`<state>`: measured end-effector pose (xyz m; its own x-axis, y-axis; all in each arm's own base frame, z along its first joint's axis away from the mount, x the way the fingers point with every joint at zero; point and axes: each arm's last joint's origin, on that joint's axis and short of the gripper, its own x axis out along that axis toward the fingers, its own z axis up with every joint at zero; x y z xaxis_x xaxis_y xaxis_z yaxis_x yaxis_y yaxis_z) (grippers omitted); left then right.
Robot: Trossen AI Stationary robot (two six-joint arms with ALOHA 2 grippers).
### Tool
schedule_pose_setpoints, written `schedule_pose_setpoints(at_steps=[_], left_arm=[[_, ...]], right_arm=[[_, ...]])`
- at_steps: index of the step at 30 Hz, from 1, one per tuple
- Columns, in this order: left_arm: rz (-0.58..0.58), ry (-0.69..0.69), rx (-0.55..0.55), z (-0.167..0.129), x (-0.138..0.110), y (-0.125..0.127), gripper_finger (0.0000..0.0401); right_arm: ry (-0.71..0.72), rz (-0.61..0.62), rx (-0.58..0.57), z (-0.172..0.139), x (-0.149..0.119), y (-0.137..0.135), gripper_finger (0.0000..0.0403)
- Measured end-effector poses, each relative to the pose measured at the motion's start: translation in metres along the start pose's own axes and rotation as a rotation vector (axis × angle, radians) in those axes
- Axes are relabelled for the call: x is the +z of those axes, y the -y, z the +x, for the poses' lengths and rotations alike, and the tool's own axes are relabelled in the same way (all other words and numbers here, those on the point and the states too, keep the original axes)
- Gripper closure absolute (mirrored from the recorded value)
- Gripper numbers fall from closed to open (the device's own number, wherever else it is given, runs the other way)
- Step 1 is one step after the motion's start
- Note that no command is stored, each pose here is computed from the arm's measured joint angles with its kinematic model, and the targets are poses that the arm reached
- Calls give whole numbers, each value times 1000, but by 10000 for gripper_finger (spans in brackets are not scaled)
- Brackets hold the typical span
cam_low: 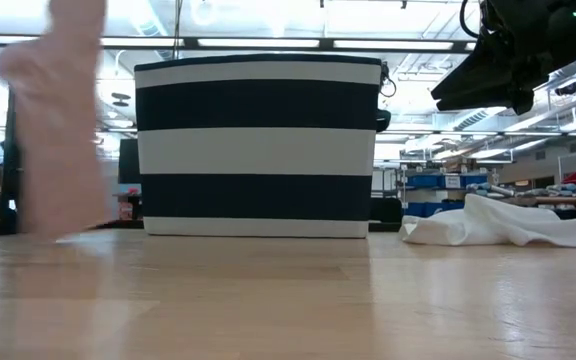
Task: Sort clothes
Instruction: Put the pink sock into the blue laundry bin
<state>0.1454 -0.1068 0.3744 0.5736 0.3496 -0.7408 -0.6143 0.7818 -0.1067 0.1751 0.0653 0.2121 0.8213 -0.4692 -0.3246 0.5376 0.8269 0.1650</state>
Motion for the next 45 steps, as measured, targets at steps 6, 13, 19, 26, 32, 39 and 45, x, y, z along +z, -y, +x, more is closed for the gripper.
schedule_pose_setpoints(at_steps=[6, 13, 19, 26, 32, 39, 45], left_arm=[[43, 110, 9, -21, 48, -15, 401], [73, 231, 98, -36, 98, -42, 401], [93, 411, 78, -47, 140, -52, 401], [111, 605, 29, -56, 185, -61, 401], [115, 648, 72, -49, 215, -69, 401], [169, 487, 48, -3, 232, -68, 401], [230, 230, 71, 60, 237, -62, 401]], right_arm=[[0, 0, 0, 0, 0, 0, 252], [1, -1, -1, 0, 0, 0, 252], [1, -9, -2, 0, 0, 0, 252], [2, -9, -2, 0, 0, 0, 252], [1, -19, -1, 0, 0, 0, 252], [1, -20, -2, 0, 0, 0, 252], [-1, -22, -3, 0, 0, 0, 252]])
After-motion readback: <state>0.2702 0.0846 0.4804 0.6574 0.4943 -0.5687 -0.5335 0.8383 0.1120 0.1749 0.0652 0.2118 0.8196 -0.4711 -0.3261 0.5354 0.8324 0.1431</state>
